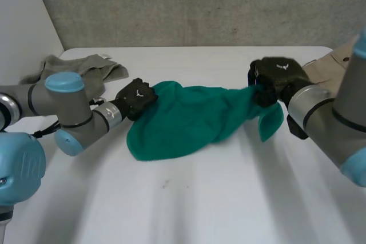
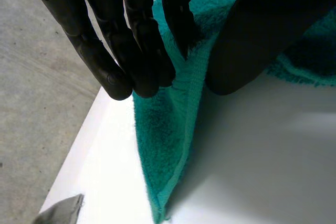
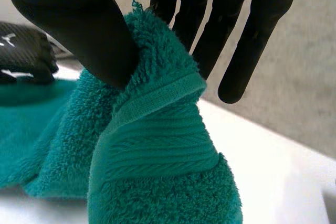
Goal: Fold the laundry.
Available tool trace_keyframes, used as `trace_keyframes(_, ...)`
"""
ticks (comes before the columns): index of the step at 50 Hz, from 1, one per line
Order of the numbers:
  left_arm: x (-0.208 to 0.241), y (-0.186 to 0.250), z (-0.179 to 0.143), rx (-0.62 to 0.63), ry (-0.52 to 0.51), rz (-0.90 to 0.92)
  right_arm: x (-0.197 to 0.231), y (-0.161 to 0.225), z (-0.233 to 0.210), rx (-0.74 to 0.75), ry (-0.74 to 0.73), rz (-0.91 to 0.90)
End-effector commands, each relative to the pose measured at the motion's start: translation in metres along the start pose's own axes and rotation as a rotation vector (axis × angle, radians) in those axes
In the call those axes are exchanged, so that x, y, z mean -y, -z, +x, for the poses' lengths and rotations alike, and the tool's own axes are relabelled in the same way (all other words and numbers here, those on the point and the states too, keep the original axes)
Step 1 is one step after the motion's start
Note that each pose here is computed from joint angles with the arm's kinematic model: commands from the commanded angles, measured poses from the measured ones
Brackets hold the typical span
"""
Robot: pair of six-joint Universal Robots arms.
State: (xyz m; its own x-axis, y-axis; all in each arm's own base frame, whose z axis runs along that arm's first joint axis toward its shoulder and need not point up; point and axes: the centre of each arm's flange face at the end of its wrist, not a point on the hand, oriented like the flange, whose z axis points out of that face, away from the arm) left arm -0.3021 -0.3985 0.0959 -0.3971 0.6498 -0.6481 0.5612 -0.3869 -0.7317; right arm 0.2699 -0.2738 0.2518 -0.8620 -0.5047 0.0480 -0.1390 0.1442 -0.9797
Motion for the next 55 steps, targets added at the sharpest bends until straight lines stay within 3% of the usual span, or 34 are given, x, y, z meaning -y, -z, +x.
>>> trace_keyframes(1,0.035,0.014,-0.034,0.172,-0.049,0.008,0.008,0.000,0.015,-0.028,0.036,0.021)
trace_keyframes(6,0.071,0.036,-0.058,0.281,-0.021,0.111,0.006,-0.008,0.033,-0.073,0.038,-0.003)
trace_keyframes(16,0.117,0.104,-0.064,0.286,0.130,0.105,0.037,-0.011,0.060,-0.114,0.042,0.073)
trace_keyframes(23,0.164,0.167,-0.055,0.281,0.254,0.144,0.060,-0.057,0.069,-0.086,0.135,0.224)
trace_keyframes(31,0.192,0.202,-0.046,0.286,0.342,0.221,0.018,-0.148,0.013,0.095,0.194,0.476)
trace_keyframes(37,0.195,0.210,-0.038,0.284,0.393,0.180,-0.004,-0.162,-0.027,0.240,0.141,0.507)
trace_keyframes(40,0.197,0.213,-0.036,0.286,0.397,0.173,0.000,-0.155,-0.022,0.171,0.116,0.428)
trace_keyframes(43,0.198,0.212,-0.037,0.289,0.397,0.171,0.019,-0.132,0.000,0.005,0.077,0.309)
trace_keyframes(47,0.206,0.211,-0.037,0.284,0.386,0.194,0.030,-0.082,0.031,-0.168,0.040,0.083)
trace_keyframes(51,0.224,0.211,-0.042,0.302,0.372,0.236,0.013,-0.020,0.049,-0.202,-0.030,-0.203)
trace_keyframes(55,0.242,0.213,-0.046,0.315,0.362,0.276,-0.020,0.015,0.048,-0.141,-0.176,-0.355)
